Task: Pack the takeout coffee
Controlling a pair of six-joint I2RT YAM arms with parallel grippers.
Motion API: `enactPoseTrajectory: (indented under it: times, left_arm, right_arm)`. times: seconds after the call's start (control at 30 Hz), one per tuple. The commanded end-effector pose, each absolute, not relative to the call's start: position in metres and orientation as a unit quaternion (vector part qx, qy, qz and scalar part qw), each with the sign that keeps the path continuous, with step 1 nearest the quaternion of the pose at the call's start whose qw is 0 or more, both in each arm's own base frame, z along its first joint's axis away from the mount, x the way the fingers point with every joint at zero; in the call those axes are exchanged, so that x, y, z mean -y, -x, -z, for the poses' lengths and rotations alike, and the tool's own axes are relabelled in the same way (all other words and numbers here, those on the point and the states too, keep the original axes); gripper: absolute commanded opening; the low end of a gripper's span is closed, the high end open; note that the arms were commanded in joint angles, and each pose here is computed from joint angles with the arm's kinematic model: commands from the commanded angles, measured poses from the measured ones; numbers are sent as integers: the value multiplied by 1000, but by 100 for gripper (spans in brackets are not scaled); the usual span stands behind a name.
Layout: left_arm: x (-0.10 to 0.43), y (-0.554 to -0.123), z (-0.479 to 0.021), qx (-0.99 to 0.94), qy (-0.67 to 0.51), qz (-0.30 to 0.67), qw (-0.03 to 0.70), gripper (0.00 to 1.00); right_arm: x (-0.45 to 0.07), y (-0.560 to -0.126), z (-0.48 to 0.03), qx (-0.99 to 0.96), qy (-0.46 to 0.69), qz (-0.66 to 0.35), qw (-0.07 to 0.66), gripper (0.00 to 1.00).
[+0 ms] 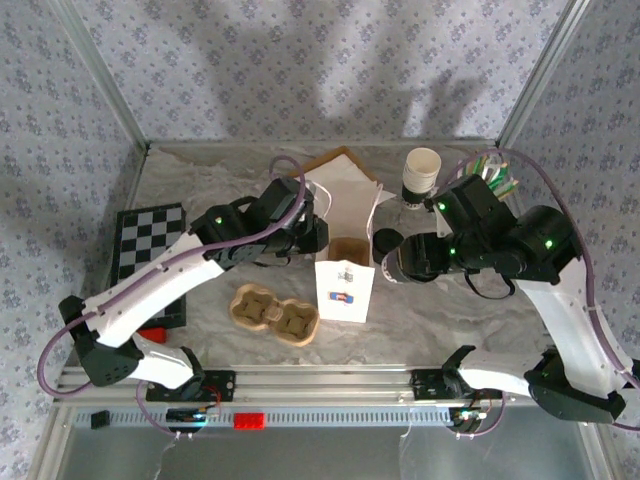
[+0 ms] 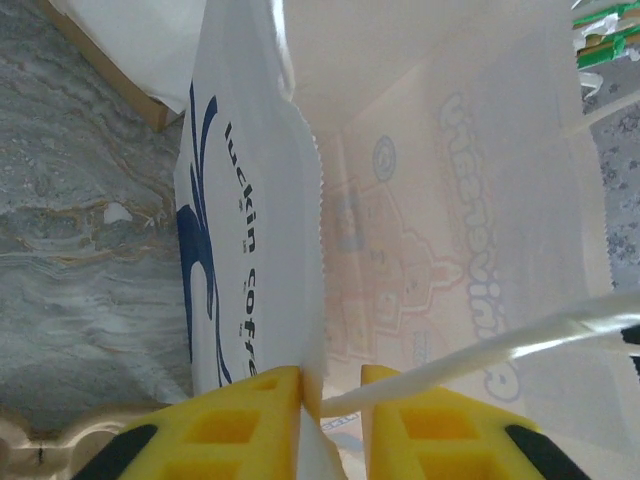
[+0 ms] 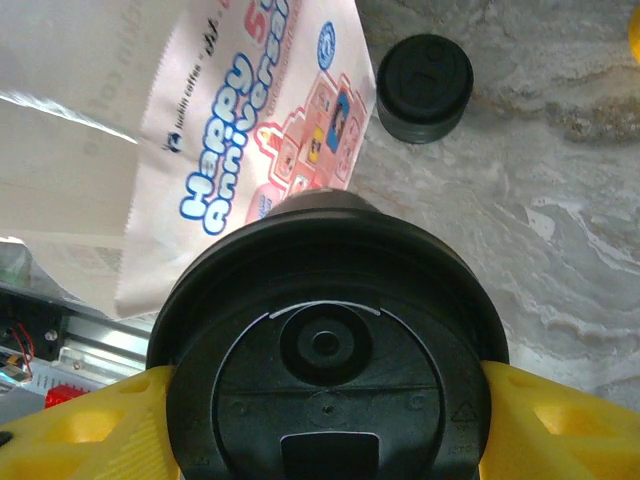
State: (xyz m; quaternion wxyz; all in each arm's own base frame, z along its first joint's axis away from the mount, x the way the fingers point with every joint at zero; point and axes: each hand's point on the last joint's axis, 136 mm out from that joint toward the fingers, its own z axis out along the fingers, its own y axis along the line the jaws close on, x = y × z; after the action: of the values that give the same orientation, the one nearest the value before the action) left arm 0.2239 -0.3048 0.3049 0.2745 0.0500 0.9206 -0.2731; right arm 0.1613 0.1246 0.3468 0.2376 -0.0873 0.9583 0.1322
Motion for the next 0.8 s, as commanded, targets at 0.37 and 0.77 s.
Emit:
enactPoseTrajectory:
  times: [0.37, 0.77]
  left_arm:
    - [311, -234, -321, -904, -29, 257, 341, 4]
    - [329, -225, -330, -894, -11, 289, 342, 2]
  right_arm:
    - [-119, -129, -386, -950, 110, -172, 236, 63]
    - [-144, -130, -411, -938, 115, -221, 243, 59]
